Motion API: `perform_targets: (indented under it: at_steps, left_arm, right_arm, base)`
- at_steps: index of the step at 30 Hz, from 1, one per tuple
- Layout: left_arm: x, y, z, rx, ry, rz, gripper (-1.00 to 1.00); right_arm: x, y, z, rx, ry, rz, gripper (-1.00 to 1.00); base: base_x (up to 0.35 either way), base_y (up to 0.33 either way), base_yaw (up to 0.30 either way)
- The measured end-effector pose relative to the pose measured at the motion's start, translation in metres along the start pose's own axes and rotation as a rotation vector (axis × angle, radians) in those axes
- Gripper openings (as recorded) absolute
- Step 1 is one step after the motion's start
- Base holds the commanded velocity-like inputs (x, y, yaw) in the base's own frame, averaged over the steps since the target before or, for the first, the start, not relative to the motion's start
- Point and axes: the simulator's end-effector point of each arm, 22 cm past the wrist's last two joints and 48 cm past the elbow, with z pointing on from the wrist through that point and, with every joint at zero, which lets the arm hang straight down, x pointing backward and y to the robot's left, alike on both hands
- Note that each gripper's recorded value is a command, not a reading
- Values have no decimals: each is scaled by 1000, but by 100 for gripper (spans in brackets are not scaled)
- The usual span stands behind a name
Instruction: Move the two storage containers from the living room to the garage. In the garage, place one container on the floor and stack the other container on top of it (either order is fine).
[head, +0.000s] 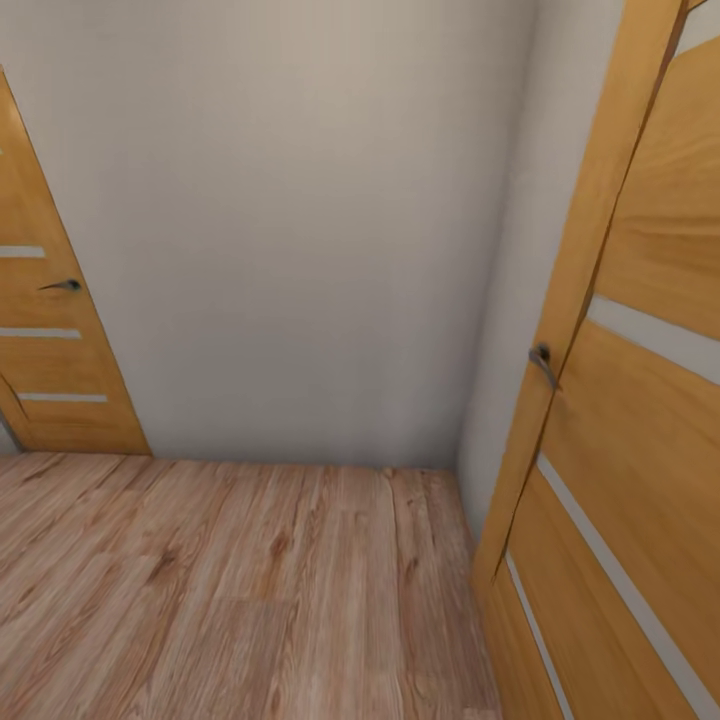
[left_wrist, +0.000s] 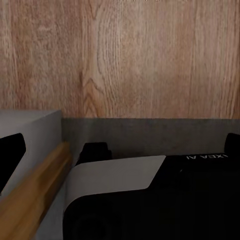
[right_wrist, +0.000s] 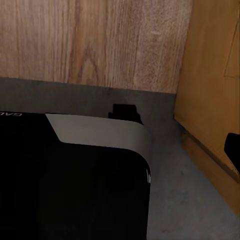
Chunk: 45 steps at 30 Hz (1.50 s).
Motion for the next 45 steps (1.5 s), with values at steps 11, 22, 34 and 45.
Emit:
perform_targets:
  at_steps: [11,22,34,45]
  left_arm:
    - [0,1,0,0,0,0,100]
    - [0,1,0,0,0,0,100]
    - [0,1,0,-1,0,0,100]
    - [0,1,0,-1,0,0,100]
  right_arm:
    - [0,0,0,0,-1,0,100]
    - [0,-1,0,1,0,0,100]
    - [0,-5,0,6,-3,-1,100]
    - [-1,-2,0,2,-5,-2,100]
  base:
    - [301,0,0]
    - [321,0,0]
    - [321,0,0]
    - [321,0,68]
